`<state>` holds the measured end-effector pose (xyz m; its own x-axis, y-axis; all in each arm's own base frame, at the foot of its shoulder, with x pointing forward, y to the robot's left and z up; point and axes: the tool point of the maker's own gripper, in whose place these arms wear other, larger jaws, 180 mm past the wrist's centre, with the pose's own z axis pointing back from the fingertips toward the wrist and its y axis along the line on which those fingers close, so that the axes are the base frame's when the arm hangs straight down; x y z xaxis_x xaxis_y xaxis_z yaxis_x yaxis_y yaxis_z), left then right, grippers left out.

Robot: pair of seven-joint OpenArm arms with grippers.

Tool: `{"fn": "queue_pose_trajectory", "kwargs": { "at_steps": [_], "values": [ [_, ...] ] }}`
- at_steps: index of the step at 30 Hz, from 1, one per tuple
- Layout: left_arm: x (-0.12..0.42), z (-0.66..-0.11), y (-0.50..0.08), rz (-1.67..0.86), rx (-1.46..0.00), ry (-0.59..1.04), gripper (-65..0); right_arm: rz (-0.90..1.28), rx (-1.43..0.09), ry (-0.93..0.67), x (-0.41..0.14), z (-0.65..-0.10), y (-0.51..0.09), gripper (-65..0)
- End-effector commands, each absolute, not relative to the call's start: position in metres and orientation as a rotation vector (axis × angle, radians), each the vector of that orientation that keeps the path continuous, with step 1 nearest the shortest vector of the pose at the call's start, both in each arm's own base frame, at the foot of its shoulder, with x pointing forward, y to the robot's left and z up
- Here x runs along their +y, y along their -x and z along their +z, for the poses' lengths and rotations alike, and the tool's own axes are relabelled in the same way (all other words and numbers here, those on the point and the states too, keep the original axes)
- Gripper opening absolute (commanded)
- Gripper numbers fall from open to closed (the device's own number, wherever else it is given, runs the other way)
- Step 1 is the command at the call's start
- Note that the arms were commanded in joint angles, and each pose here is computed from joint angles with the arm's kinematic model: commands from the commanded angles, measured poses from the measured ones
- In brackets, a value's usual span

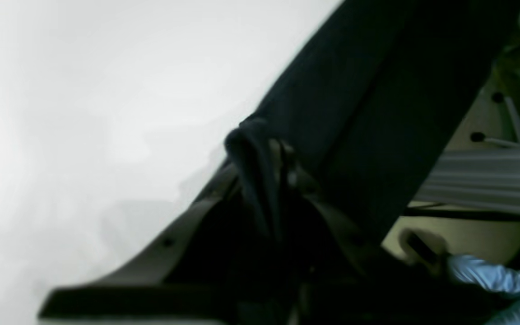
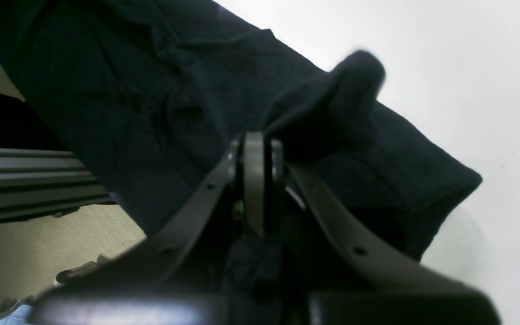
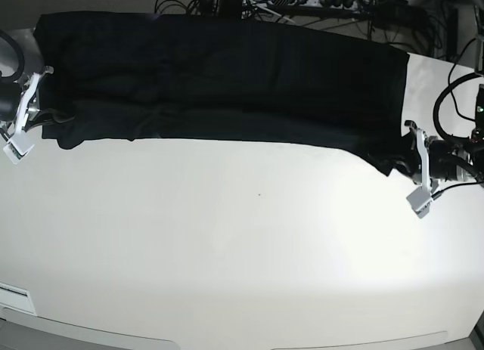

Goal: Fold the T-shirt properly
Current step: 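Grasp the hem and fold it over toward the collar with both grippers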

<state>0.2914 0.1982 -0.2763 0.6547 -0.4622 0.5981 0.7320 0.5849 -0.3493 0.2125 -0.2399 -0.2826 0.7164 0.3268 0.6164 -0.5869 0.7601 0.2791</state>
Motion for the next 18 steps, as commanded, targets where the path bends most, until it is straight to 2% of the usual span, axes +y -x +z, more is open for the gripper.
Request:
{"fn": "queue_pose_trajectory", "kwargs": {
  "at_steps": [1,5,11,18],
  "values": [
    [0.203,-0.260,-0.299,-0.754,-0.515,0.597,-65.0,0.551,-0.621,-0.478,-0.241,-0.268,-0.221,-65.0],
    [0.203,-0.260,-0.299,-0.755,-0.514,0.597,-65.0,0.550,-0.631,-0.514,-0.236,-0.264,-0.220,-65.0],
    [0.206,-0.266,-0.293,-0.761,-0.477,0.586,-65.0,0.572,-0.535,-0.484,-0.242,-0.276,-0.207,-65.0],
    [0.208,-0.275,-0.284,-0.750,-0.443,0.592,-65.0,0.552,-0.526,-0.467,-0.242,-0.286,-0.205,-65.0]
  ]
}}
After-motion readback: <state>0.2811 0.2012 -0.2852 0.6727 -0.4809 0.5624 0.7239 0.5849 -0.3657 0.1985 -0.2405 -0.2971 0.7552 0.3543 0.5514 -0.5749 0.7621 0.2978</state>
